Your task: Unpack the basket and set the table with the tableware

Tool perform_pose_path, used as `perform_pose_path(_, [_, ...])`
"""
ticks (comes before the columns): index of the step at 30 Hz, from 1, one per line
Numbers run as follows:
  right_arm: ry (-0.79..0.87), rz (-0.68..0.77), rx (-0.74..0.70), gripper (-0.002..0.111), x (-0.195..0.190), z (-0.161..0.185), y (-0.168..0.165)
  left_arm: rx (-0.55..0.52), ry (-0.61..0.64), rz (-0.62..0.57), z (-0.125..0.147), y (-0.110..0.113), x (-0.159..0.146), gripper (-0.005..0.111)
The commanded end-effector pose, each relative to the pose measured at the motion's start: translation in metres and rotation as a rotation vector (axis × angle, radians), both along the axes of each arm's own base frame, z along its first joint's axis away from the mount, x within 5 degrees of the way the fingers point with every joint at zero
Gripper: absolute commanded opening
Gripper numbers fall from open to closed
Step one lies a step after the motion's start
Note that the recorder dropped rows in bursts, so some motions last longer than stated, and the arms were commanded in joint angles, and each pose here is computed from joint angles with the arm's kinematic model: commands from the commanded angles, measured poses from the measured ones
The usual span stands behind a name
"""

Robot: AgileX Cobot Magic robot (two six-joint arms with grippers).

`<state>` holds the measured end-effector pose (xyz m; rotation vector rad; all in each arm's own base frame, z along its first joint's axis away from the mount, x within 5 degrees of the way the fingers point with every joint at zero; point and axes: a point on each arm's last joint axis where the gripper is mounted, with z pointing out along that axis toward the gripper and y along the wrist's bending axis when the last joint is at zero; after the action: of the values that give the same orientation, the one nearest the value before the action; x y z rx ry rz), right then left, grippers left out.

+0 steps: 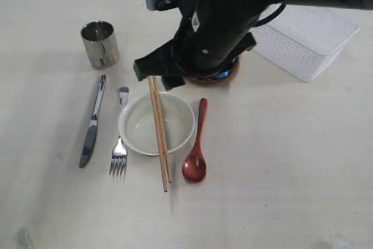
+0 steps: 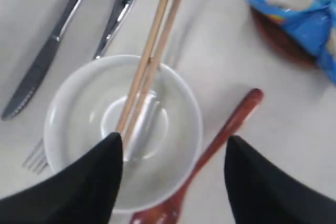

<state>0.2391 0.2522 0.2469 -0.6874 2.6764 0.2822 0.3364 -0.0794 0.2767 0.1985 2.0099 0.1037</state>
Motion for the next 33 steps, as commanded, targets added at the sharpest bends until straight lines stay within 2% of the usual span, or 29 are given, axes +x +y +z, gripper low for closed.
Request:
perform_pose_path(1, [-0.048, 0.191, -0.111, 0.034, -0.010, 0.020, -0.014, -0.006, 0.005, -0.008, -0.001, -0.001, -0.002, 0.000])
perform_pose_path(4, [0.055, 0.471, -0.162, -0.001, -0.026, 0.018, -0.016, -0.004, 0.005, -0.009, -0.001, -0.001, -0.002, 0.000])
perform_pose_path(7, [0.184, 0.758, -0.170, 0.000, -0.043, 0.016, -0.018, -0.001, 0.005, -0.011, -0.001, -0.001, -0.002, 0.000])
perform_pose_path(12, [0.222, 1.019, -0.051, 0.000, -0.067, 0.011, -0.002, 0.001, 0.005, -0.012, -0.001, -0.001, -0.002, 0.000])
perform_pose_path(16, [0.263, 1.178, -0.152, 0.000, -0.094, -0.021, 0.018, 0.003, 0.005, -0.013, -0.001, -0.001, -0.002, 0.000])
perform_pose_path(18, [0.281, 1.220, -0.249, 0.000, -0.102, -0.037, 0.025, 0.005, 0.005, -0.014, -0.001, -0.001, -0.002, 0.000])
perform_pose_path(23, [0.188, 1.137, -0.405, 0.000, -0.088, -0.058, 0.030, 0.005, 0.005, -0.014, -0.001, -0.001, -0.002, 0.000])
perform_pose_path(26, [0.134, 1.094, -0.407, 0.000, -0.081, -0.069, 0.036, 0.013, 0.004, -0.017, -0.001, -0.001, -0.002, 0.000])
perform_pose_path(33, [0.123, 1.086, -0.402, 0.000, -0.077, -0.082, 0.042, 0.013, 0.004, -0.017, -0.001, -0.001, -0.002, 0.000])
